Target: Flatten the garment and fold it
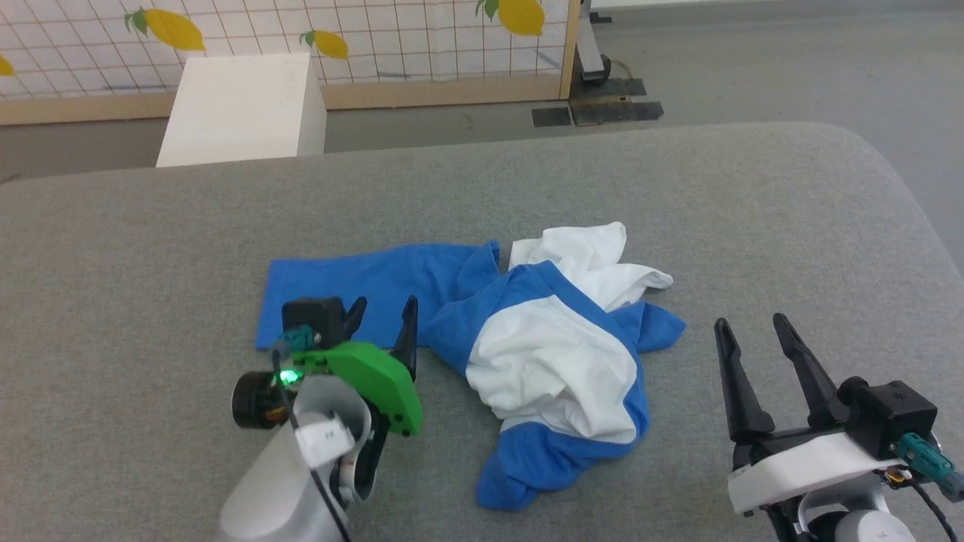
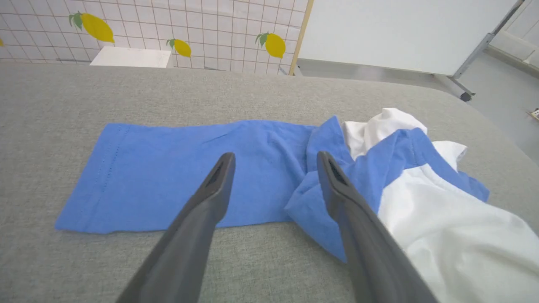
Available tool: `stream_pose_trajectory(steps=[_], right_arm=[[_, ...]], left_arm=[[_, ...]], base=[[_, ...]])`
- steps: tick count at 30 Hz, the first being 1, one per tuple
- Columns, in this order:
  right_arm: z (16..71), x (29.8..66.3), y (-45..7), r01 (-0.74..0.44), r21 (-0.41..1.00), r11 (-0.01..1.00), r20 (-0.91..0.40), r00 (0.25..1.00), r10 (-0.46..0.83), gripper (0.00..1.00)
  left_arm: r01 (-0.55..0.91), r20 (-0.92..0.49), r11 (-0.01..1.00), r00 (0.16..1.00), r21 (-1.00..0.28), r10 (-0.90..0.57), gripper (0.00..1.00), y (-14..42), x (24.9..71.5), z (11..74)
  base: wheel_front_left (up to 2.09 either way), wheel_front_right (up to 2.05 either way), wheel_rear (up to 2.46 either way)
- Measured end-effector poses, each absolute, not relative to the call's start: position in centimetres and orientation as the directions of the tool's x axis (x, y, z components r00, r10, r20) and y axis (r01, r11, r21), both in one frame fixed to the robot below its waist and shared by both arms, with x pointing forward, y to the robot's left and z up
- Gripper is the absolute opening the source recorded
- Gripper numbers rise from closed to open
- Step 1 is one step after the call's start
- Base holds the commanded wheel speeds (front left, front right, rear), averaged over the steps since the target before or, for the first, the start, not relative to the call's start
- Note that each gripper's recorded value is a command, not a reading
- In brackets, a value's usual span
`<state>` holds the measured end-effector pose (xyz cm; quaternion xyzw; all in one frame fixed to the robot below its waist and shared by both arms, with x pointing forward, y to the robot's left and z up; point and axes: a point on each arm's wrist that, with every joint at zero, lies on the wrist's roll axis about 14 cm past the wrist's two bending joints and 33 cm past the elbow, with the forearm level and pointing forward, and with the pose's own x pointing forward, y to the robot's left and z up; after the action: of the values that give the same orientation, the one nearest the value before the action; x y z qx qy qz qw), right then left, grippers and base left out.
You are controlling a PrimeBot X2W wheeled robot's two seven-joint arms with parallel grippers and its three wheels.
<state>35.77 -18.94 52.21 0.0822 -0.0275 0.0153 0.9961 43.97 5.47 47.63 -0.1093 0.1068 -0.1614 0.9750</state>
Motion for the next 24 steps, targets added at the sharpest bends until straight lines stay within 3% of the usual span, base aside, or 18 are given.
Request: stream_pose_trajectory(steps=[12, 21, 22, 23, 24], right_arm=[[50.5, 36.9, -19.4, -0.012, 0.172, 0.985, 0.014, 1.0, 0.01, 1.0], [49.0, 36.6, -20.9, 0.047, 0.185, 0.982, -0.017, 0.999, -0.044, 1.0], [48.8, 36.5, -21.1, 0.052, 0.184, 0.981, -0.023, 0.999, -0.049, 1.0], [48.7, 36.3, -21.2, 0.059, 0.184, 0.981, -0.028, 0.998, -0.055, 1.0], [48.6, 36.2, -21.4, 0.066, 0.183, 0.981, -0.031, 0.998, -0.061, 1.0]], left_arm=[[0.394, -0.46, 0.886, 0.758, -0.244, -0.463, 1.0, 0.2, 48.3, 44.1], [0.472, -0.74, 0.864, 0.515, -0.176, -0.433, 1.0, -2.0, 47.4, 38.7], [0.481, -0.756, 0.861, 0.497, -0.168, -0.426, 0.96, -2.1, 47.4, 38.6], [0.492, -0.773, 0.855, 0.475, -0.163, -0.42, 0.54, -2.2, 47.3, 38.4], [0.501, -0.784, 0.851, 0.46, -0.159, -0.417, 0.0, -2.3, 47.2, 38.3]], base=[[0.0, 0.0, 0.0], [0.0, 0.0, 0.0], [0.0, 0.0, 0.0], [0.0, 0.0, 0.0], [0.0, 0.0, 0.0]])
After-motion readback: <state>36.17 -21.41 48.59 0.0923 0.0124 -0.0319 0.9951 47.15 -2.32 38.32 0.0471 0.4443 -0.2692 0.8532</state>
